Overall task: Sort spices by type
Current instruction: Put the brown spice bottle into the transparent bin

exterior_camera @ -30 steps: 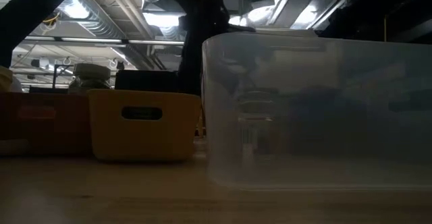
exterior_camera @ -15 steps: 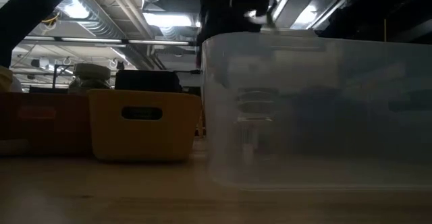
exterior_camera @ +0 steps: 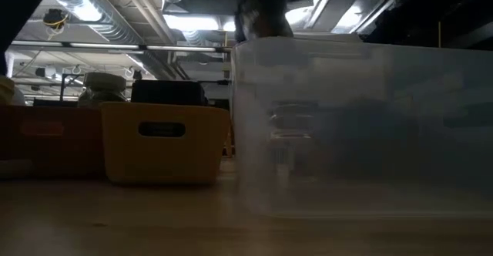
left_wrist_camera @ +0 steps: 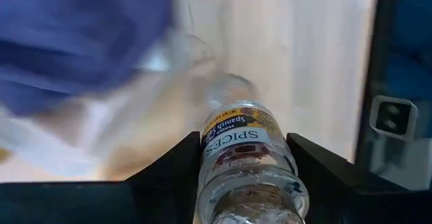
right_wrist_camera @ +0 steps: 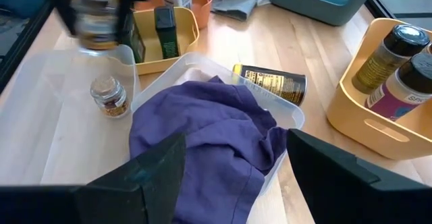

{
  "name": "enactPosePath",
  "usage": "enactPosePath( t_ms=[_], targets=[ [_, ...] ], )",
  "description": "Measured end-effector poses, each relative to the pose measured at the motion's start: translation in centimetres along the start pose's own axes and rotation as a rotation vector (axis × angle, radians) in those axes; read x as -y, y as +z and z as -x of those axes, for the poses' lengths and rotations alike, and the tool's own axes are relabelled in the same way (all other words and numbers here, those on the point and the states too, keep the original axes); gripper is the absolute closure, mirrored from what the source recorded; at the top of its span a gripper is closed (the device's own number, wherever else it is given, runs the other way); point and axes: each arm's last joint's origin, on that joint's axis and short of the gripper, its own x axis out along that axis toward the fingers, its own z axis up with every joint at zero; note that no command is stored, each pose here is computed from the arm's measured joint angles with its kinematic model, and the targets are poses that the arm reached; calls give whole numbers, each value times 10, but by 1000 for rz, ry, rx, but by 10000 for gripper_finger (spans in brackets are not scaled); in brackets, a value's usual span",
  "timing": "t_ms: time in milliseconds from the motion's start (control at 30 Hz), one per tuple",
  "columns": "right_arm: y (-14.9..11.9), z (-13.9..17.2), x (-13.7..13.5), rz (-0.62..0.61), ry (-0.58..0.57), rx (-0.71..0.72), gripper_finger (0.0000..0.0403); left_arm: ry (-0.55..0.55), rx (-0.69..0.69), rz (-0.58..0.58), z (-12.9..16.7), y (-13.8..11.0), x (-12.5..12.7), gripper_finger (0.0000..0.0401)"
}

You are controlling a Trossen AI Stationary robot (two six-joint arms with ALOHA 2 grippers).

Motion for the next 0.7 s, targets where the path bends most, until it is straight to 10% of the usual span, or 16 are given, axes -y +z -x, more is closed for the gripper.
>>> enactPosePath(
  t_ms=[300,700],
  targets=[
    [0,0,0,-5,-10,3,146,-56,45,-13,-15,-11,57,227],
    [0,0,0,-5,-11,1,146,-75,82,29,-48,0,62,226]
  ],
)
